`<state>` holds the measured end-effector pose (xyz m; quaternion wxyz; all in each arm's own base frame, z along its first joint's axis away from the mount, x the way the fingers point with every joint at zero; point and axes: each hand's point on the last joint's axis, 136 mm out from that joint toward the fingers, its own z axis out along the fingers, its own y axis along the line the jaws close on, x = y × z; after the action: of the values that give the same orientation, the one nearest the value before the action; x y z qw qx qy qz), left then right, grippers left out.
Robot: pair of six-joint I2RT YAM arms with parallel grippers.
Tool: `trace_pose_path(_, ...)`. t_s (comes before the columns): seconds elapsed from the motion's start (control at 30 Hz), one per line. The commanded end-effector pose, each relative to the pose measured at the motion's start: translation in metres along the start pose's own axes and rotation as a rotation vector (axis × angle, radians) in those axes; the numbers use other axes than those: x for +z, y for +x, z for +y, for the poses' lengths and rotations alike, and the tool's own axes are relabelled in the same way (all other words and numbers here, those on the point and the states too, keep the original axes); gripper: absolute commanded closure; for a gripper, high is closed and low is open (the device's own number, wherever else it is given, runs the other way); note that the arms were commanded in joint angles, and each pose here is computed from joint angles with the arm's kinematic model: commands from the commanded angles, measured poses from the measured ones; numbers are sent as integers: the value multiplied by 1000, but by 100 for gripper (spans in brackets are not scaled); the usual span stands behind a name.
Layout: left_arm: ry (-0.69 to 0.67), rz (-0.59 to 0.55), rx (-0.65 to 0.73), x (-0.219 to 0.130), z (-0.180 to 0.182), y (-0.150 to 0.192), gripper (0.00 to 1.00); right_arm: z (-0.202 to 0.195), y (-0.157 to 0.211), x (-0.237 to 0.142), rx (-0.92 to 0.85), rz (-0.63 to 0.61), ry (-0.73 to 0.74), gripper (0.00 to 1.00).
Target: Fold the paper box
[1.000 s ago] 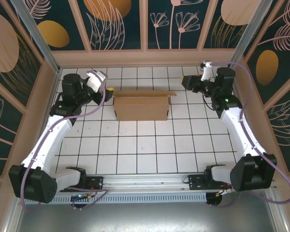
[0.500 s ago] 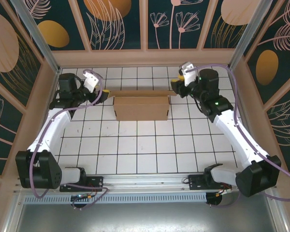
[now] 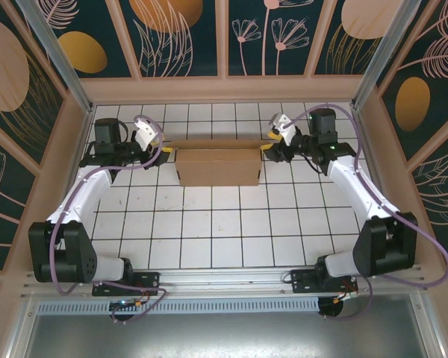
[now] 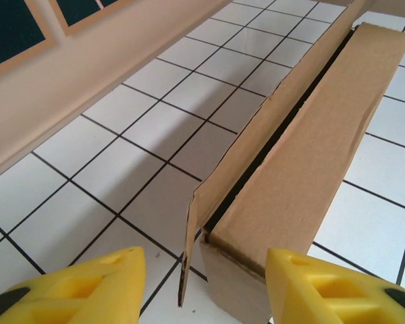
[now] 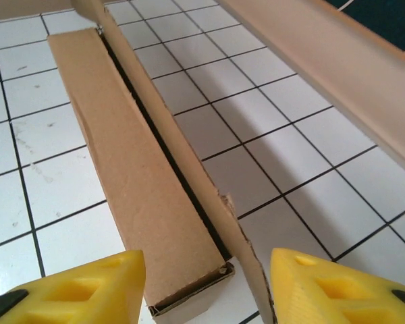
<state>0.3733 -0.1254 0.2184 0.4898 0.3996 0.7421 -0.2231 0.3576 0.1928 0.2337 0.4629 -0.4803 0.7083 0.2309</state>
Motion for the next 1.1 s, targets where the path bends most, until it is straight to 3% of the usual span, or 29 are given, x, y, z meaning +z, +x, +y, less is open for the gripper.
trace_pose_path(0.0, 4, -22, 38, -1, 1, -1, 52, 0, -3, -3, -47, -25, 0, 52)
trace_pose_path(0.5, -39, -8, 0, 3, 7, 12, 60, -10, 15, 4, -13, -8, 30, 61)
trace_pose_path(0.8, 18, -39, -19, 11, 11, 1, 56, -16, 16, 9, 4, -1, 29, 66)
trace_pose_path(1.07, 77, -40, -18, 21, 7, -2, 59, -15, 15, 13, 19, 0, 5, 73)
